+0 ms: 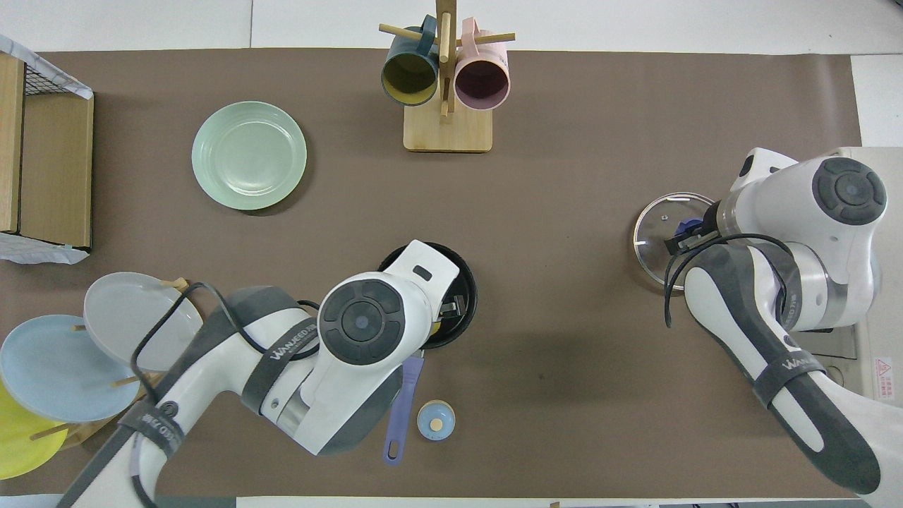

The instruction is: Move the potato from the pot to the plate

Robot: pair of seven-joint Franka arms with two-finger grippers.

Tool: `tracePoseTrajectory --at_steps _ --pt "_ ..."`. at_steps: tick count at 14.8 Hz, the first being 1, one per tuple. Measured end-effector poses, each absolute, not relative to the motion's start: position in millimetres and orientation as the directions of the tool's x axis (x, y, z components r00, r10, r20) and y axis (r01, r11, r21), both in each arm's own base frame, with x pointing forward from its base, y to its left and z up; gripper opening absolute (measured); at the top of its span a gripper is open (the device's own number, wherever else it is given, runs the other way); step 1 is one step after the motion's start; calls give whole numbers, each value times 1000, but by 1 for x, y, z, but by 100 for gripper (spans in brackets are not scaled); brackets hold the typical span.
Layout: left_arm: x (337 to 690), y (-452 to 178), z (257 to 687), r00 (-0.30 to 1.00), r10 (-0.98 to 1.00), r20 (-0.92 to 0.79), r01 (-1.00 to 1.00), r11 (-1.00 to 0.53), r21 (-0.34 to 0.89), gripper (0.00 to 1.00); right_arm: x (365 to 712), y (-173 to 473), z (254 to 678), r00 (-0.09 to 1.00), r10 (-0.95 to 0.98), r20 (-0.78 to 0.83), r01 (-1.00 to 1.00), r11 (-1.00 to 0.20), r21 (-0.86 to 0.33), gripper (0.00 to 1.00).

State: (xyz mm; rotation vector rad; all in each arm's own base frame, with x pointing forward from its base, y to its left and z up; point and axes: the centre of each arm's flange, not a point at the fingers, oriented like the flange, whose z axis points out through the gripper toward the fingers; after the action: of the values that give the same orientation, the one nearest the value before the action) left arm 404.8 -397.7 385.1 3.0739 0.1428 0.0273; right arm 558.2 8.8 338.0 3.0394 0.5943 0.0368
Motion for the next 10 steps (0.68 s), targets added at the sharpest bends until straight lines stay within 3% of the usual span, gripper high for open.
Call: tracePoseTrajectory --at_steps 3,6,7,10 --pt "409 -404 347 996 87 3 87 -995 54 100 547 8 330 932 362 2 362 -932 26 67" --pt "412 -403 340 998 68 1 68 -996 50 100 550 5 339 942 335 22 335 -942 7 93" --pt "412 -403 338 999 53 1 53 -997 50 100 554 6 349 944 329 21 329 -944 -4 100" --pt "414 -403 335 1000 18 2 18 -999 48 100 571 8 416 959 283 -15 282 -959 -25 100"
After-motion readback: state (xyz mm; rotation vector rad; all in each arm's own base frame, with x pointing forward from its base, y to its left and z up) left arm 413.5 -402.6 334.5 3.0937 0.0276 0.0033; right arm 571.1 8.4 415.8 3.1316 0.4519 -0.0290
